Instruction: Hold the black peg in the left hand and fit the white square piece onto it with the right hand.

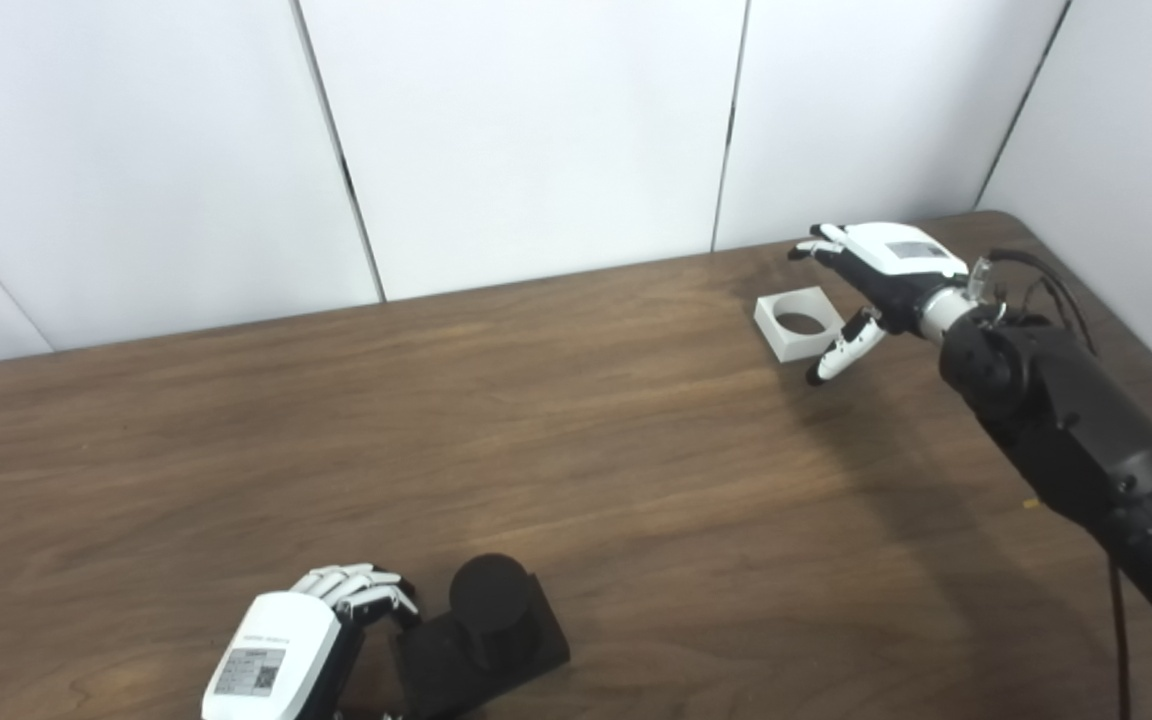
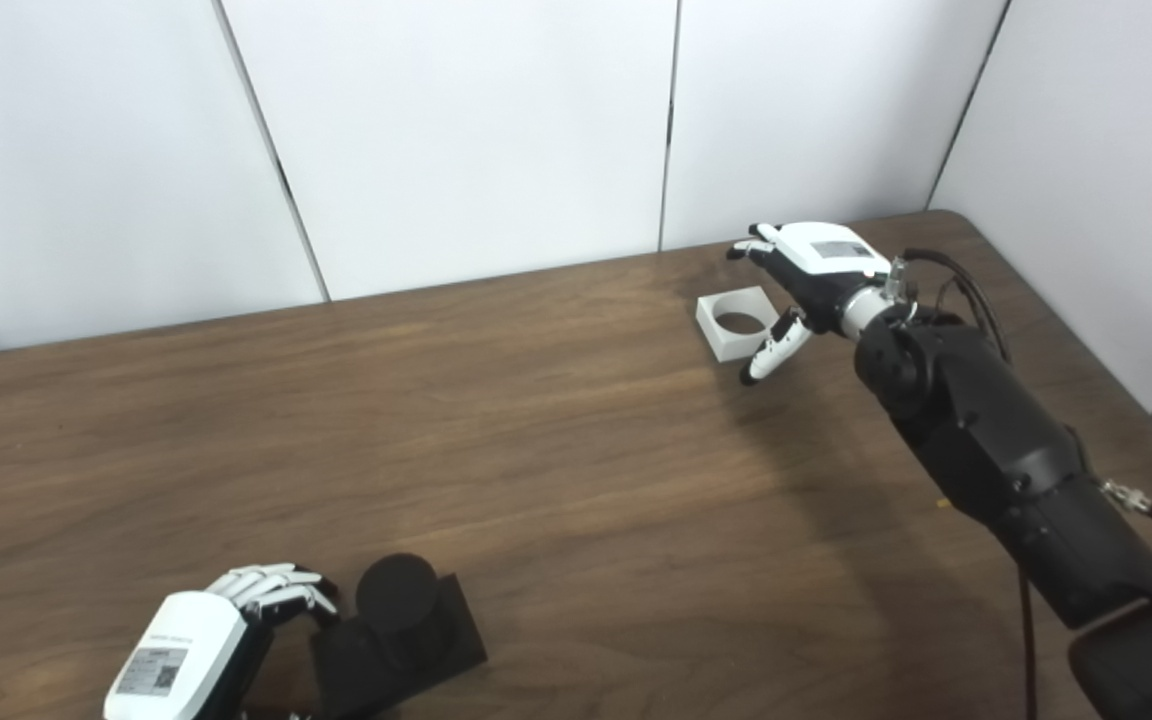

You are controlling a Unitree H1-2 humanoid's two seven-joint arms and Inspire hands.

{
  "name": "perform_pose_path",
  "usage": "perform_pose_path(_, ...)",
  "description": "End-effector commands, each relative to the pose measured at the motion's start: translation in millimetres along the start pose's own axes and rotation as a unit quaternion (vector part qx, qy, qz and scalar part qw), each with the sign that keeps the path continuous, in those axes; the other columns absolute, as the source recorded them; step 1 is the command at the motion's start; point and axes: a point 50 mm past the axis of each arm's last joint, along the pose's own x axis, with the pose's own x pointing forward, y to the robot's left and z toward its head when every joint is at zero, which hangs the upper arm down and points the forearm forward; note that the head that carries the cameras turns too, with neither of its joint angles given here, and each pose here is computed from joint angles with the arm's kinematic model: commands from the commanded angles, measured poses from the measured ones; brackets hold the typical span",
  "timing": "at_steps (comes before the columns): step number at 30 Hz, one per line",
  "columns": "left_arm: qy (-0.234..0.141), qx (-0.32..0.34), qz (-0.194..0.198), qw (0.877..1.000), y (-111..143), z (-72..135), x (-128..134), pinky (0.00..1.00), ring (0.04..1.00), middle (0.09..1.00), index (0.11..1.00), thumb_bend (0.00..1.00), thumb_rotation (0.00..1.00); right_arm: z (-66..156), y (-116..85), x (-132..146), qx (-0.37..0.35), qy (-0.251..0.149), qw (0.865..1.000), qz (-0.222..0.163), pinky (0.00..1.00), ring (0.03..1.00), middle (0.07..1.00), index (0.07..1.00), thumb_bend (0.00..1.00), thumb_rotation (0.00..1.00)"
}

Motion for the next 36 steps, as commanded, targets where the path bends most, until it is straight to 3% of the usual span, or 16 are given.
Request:
perform_pose_path(1,0.047,0.026,-0.064,0.996,-17,-22,-17,0.80,0.773,0.721,0.488,0.52,0.06,1,-38,8,-0.029,-0.012,0.999,-0.041,1.00,1.000,0.992,0.897,0.88,0.25)
perform_pose_path(17,0.048,0.023,-0.064,0.997,-16,-20,-18,0.80,0.774,0.722,0.488,0.52,0.06,8,-36,41,-0.081,-0.015,0.997,0.004,0.97,1.000,0.941,0.859,0.89,0.24)
perform_pose_path(25,0.051,0.004,-0.062,0.997,-14,-17,-20,0.80,0.782,0.727,0.489,0.52,0.06,12,-26,58,-0.113,-0.007,0.993,0.023,0.92,0.978,0.911,0.805,0.88,0.25)
perform_pose_path(36,0.055,-0.018,-0.063,0.996,-10,-14,-20,0.80,0.779,0.730,0.489,0.52,0.06,9,-11,59,-0.127,-0.012,0.991,0.038,0.88,0.958,0.898,0.789,0.83,0.28)
